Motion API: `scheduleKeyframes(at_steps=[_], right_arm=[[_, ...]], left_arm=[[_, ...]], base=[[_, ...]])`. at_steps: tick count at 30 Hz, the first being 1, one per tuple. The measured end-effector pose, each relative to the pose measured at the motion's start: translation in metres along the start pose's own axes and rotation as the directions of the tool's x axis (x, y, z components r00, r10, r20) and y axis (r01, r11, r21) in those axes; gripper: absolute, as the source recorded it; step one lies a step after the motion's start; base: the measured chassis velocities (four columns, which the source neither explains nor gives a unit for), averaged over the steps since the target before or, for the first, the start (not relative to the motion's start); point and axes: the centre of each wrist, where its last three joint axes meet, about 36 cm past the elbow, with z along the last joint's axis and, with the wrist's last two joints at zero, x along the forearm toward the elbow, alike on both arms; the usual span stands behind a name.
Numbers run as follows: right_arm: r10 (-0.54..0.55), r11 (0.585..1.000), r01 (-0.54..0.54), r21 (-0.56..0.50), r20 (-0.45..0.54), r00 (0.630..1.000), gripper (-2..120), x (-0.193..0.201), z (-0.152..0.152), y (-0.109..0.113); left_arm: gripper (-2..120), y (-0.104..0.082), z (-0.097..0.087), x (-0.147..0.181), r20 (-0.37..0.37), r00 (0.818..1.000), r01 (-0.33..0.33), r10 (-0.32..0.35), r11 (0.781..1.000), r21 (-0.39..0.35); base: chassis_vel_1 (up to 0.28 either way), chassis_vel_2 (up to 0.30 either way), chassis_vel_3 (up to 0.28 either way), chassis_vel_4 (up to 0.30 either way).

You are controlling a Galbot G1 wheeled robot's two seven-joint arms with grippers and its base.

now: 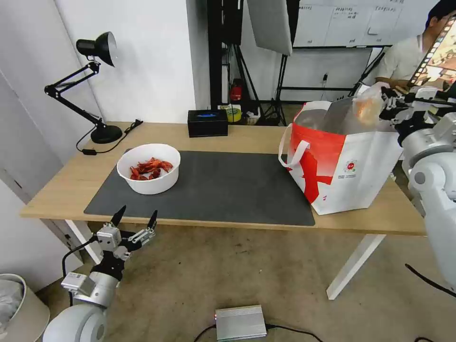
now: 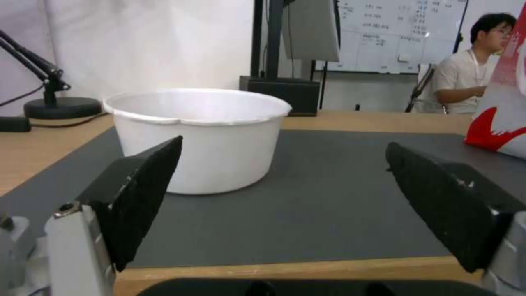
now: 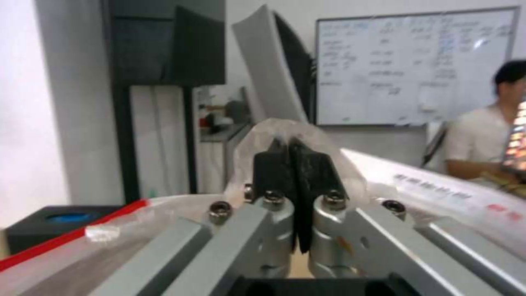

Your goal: Pick up the trash from the table and place it into the takeout bag.

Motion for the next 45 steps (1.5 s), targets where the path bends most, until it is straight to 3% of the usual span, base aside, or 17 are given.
scheduleKeyframes(at_steps=[9, 21, 24, 40, 45], right_arm=[[-0.025, 1.000, 0.025, -0.018, -0.006, 1.000, 41, 0.001, -0.009, 0.004], [-0.027, 1.000, 0.027, -0.016, -0.002, 1.000, 80, 0.002, -0.010, 0.006], [-0.025, 1.000, 0.025, -0.014, -0.007, 1.000, 96, 0.002, -0.008, 0.006], [-0.030, 0.999, 0.030, -0.015, -0.009, 1.000, 100, 0.004, -0.004, 0.009], [-0.096, 0.995, 0.096, -0.027, 0.015, 0.995, 100, 0.016, -0.005, 0.023]], left_arm=[[100, 0.000, -0.002, 0.002, 0.002, 1.000, 0.002, -0.002, 1.000, 0.000], [100, 0.000, -0.005, 0.002, 0.010, 1.000, 0.002, -0.002, 1.000, -0.001], [100, 0.000, -0.005, 0.002, 0.010, 1.000, 0.003, -0.003, 1.000, -0.002], [100, 0.001, -0.008, 0.005, 0.012, 1.000, 0.006, -0.006, 1.000, -0.005], [100, 0.002, -0.009, 0.005, 0.015, 1.000, 0.008, -0.007, 1.000, -0.007]], base=[[0.000, 0.000, 0.000, 0.000], [0.000, 0.000, 0.000, 0.000], [0.000, 0.000, 0.000, 0.000], [0.000, 0.000, 0.000, 0.000], [0.000, 0.000, 0.000, 0.000]])
